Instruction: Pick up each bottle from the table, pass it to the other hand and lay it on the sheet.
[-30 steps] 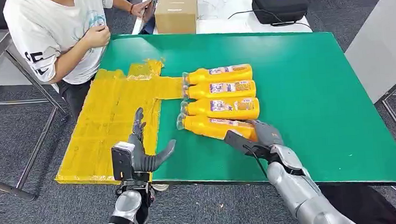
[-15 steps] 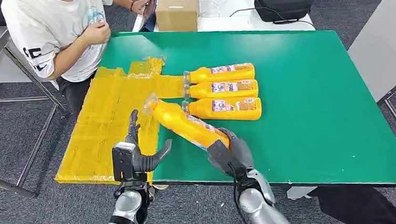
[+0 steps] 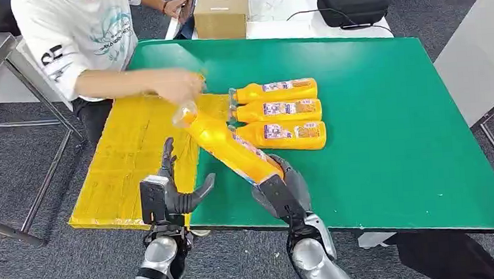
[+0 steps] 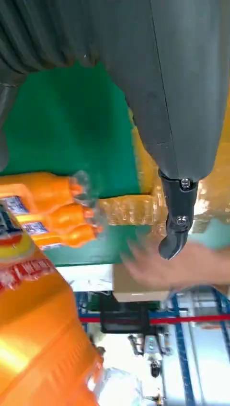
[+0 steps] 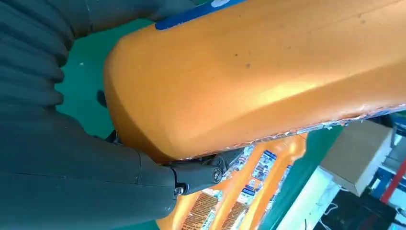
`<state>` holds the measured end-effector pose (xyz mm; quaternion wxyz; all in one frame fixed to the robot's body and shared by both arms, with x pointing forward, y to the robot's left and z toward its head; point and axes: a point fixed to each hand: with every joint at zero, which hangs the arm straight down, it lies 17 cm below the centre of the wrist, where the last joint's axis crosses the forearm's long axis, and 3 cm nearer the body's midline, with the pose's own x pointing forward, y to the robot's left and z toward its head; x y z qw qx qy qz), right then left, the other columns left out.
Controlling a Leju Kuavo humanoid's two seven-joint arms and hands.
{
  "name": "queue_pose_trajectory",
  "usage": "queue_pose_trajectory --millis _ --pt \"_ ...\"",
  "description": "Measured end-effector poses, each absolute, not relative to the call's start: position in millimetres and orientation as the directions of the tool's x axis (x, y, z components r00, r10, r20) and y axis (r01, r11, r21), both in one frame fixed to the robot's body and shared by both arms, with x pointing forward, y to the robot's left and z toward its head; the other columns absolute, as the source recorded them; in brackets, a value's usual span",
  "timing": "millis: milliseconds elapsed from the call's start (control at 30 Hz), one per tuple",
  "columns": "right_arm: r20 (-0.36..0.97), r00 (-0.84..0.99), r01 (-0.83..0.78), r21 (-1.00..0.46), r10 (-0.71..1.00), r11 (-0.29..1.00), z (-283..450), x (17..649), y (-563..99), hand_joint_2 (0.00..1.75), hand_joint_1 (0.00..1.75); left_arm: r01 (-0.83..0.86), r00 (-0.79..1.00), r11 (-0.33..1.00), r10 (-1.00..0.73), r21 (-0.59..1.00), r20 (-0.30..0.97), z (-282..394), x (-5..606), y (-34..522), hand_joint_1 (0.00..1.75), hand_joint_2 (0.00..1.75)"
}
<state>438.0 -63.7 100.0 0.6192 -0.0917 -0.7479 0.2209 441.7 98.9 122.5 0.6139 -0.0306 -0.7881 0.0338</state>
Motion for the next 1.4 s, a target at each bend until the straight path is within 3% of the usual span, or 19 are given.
queue_pose_trajectory --millis 367,1033,1067,1100,1133,1400 --pt "0.889 -0.302 -0.248 -0.421 0.343 0.873 110 428 -12 1.75 1.75 0.308 -0.079 0.865 0.439 -0.397 0.895 131 429 44 0.0 1.75" --pt "0.872 -0.333 -0.38 -0.471 0.358 0.796 90 402 41 1.75 1.75 0.361 -0.06 0.81 0.515 -0.462 0.855 143 424 47 0.0 1.75" --pt "0.871 -0.333 -0.381 -0.474 0.361 0.794 89 402 41 1.75 1.75 0.358 -0.062 0.812 0.512 -0.46 0.857 142 424 48 0.19 1.75" --pt "0.869 -0.333 -0.383 -0.48 0.367 0.789 88 402 42 1.75 0.96 0.349 -0.069 0.823 0.5 -0.448 0.863 142 425 50 1.75 1.75" --pt "0.865 -0.333 -0.382 -0.487 0.374 0.785 87 402 42 1.75 0.0 0.338 -0.081 0.836 0.484 -0.433 0.871 141 425 52 1.75 1.75" --pt "0.86 -0.308 -0.351 -0.5 0.406 0.792 82 406 35 1.75 0.0 0.223 -0.202 0.914 0.384 -0.34 0.901 157 434 78 1.75 1.75"
